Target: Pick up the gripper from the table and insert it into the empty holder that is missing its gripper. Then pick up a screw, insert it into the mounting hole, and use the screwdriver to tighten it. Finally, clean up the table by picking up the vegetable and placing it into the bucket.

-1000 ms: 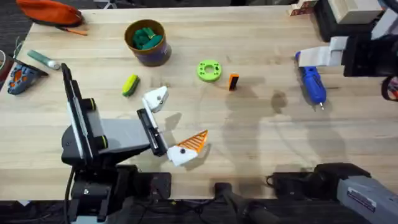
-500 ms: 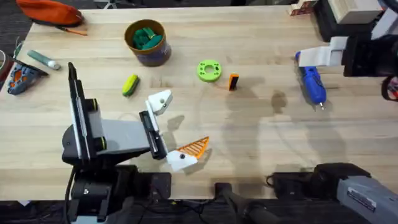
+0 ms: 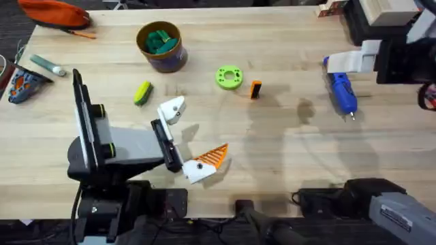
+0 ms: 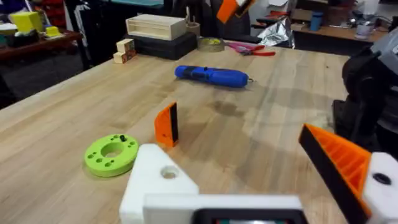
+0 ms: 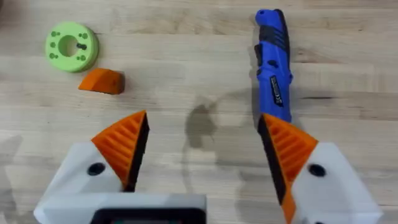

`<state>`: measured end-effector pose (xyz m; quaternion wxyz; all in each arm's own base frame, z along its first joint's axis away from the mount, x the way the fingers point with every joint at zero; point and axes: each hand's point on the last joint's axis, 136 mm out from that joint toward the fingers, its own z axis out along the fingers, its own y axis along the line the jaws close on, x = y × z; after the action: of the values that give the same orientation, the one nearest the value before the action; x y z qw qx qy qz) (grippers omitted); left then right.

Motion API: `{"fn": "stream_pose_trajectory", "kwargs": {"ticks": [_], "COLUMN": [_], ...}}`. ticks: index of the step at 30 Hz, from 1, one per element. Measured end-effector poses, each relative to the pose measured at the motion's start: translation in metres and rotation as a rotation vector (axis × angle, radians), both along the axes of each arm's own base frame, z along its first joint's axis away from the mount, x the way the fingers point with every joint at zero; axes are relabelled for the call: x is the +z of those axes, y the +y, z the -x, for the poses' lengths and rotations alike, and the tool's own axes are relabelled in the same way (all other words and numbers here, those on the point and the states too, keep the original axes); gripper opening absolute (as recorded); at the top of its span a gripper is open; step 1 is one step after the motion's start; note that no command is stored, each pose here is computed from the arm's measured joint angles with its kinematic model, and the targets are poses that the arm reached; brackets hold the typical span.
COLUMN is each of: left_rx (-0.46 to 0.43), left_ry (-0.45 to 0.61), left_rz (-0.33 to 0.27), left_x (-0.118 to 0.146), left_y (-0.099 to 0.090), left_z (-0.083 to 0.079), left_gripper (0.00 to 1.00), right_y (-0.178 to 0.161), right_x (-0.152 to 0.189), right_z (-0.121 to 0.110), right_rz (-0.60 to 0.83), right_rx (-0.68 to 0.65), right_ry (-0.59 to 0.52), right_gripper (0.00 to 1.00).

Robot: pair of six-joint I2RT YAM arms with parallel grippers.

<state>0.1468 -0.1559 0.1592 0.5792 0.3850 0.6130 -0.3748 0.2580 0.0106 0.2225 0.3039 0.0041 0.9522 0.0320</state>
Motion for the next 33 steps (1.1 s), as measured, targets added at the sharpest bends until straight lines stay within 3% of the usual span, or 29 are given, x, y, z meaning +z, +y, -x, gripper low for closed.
{"fn": "stream_pose_trajectory", "kwargs": {"ticks": [33], "left_rx": [0.019], "left_ry": [0.002], "left_rz": [0.001], "left_x": [0.0002], "left_y": [0.0014], "left_z": [-0.0030], "left_gripper": [0.985], "right_y": [-0.0001], "right_x": [-0.0001], "right_z": [0.0000], "right_rz": [0.000], "right_rx": [0.000], "right_ry": [0.000], "right_gripper": [0.993]}}
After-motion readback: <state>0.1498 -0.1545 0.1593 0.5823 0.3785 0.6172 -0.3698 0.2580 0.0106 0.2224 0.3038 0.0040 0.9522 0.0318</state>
